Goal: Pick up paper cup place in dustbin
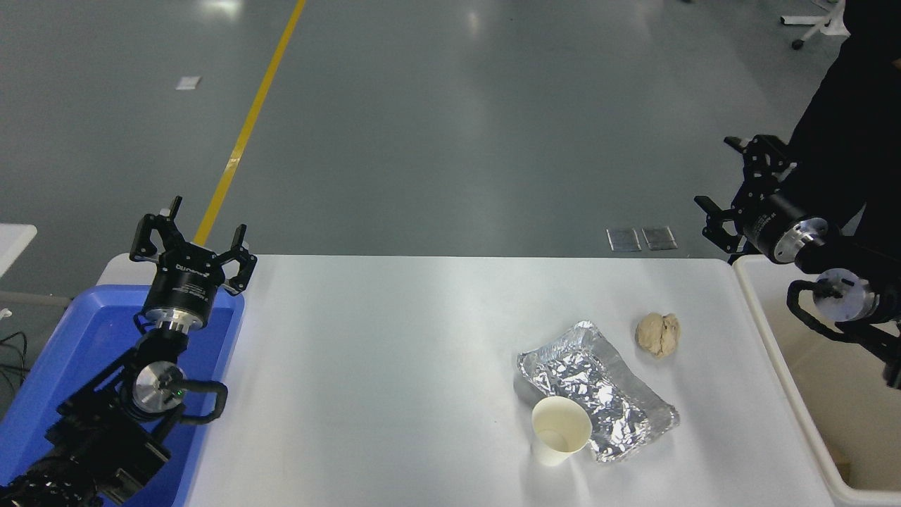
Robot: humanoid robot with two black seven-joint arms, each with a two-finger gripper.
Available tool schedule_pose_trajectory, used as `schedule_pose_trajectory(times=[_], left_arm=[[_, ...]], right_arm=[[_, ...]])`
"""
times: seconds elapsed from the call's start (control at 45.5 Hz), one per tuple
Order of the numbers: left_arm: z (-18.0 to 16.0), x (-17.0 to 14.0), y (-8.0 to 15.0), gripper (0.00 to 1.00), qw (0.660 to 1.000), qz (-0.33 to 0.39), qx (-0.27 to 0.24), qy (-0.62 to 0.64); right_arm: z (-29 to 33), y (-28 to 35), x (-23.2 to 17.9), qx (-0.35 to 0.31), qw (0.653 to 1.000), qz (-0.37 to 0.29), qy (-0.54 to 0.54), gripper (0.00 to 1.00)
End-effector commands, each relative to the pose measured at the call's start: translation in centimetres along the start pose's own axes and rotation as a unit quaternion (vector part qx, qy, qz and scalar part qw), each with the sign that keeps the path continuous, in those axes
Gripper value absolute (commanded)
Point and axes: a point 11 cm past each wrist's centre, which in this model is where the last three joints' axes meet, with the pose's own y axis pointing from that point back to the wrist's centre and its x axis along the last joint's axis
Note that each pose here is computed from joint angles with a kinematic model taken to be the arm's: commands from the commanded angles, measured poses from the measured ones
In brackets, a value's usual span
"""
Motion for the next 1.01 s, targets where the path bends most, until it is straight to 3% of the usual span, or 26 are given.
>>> schedule_pose_trajectory(times=[0.0,0.176,0.549,0.989], left_arm=[[0.0,0.0,0.0,0.98,1.000,0.000,0.000,0.000],[0.0,0.0,0.0,0.98,1.000,0.000,0.000,0.000],[0.0,0.0,0.0,0.98,1.000,0.000,0.000,-0.001],[0.0,0.0,0.0,0.98,1.000,0.000,0.000,-0.001]], right_arm=[[-5.8,0.4,1.0,-0.064,0.976,0.001,0.207,1.00],[-8.6,-0.4,-2.6,-0.092,0.947,-0.055,0.304,1.00],[-14.9,3.3,-12.6,-0.141,0.888,-0.277,0.338,1.00],[-13.8,7.0,-19.2,-0.201,0.834,-0.368,0.359,1.00]])
